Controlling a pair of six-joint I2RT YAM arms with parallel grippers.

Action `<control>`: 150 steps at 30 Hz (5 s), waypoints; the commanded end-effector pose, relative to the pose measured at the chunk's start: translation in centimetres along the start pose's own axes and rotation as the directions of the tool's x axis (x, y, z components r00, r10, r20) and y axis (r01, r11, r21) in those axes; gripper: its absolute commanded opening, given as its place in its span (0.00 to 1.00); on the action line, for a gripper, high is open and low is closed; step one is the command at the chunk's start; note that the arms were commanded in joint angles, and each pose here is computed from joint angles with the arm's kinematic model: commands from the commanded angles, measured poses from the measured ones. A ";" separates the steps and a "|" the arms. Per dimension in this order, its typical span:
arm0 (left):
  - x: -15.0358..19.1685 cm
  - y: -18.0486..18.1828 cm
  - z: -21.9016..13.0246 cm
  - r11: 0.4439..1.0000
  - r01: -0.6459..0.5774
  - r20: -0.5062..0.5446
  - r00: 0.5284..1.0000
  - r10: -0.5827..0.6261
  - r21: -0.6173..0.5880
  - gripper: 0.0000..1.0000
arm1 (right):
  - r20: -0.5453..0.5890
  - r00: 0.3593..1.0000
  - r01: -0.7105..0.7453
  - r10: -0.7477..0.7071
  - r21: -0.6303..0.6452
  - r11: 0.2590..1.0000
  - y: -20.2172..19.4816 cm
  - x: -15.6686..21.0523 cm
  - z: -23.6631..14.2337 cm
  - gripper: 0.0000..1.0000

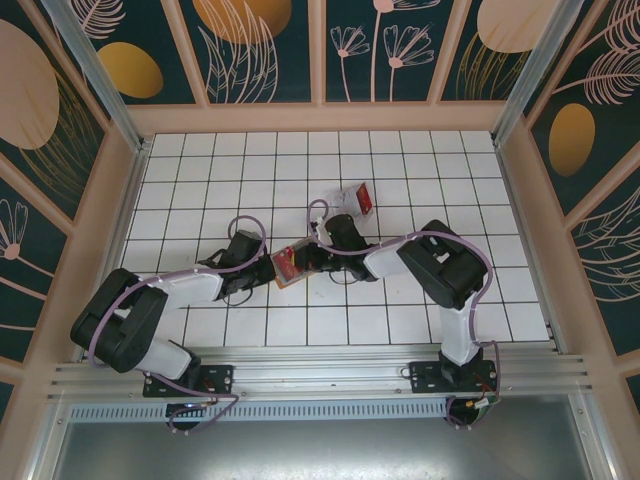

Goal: Put the credit cards into the card holder

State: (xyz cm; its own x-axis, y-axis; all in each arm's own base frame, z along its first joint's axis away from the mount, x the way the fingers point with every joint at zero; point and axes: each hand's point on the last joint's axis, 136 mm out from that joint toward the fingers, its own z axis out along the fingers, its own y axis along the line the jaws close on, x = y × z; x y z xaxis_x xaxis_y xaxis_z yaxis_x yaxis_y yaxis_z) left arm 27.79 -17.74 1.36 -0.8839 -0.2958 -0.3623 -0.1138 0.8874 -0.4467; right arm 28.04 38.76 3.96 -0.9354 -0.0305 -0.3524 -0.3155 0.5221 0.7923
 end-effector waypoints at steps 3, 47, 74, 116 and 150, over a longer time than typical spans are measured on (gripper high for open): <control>2.9 2.9 0.7 0.996 0.006 -0.100 0.995 -0.015 -0.093 0.10 | -0.081 0.997 -0.005 0.008 0.034 0.999 -0.7 2.4 0.9 0.24; 0.6 3.1 -0.7 0.996 -0.031 -0.110 0.994 0.022 -0.084 0.14 | -0.036 0.993 0.118 -0.113 0.376 0.919 -4.6 -3.0 -1.5 0.22; -0.9 -15.6 -1.8 0.948 -0.148 0.022 0.989 0.148 0.280 0.22 | -0.027 0.970 0.243 -0.241 0.126 0.962 2.2 -12.1 -5.3 0.28; -10.1 -18.3 9.9 0.951 -0.188 0.007 0.981 0.192 0.246 0.54 | 0.110 0.965 0.051 -0.238 0.811 0.583 -12.7 -18.6 -18.0 0.59; -10.1 -18.9 9.9 0.946 -0.171 0.002 0.984 0.177 0.275 0.53 | 0.081 0.946 0.129 -0.313 0.794 0.594 -9.9 -19.0 -18.2 0.09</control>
State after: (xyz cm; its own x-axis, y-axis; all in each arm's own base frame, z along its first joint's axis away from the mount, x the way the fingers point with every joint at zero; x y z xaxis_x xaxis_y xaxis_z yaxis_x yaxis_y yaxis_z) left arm 43.16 -34.53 5.71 -0.8851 -0.1310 -0.4466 0.1682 0.8048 -0.5693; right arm 45.96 18.95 9.75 -0.7957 -0.1160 -0.5945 -0.1778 0.9830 0.0462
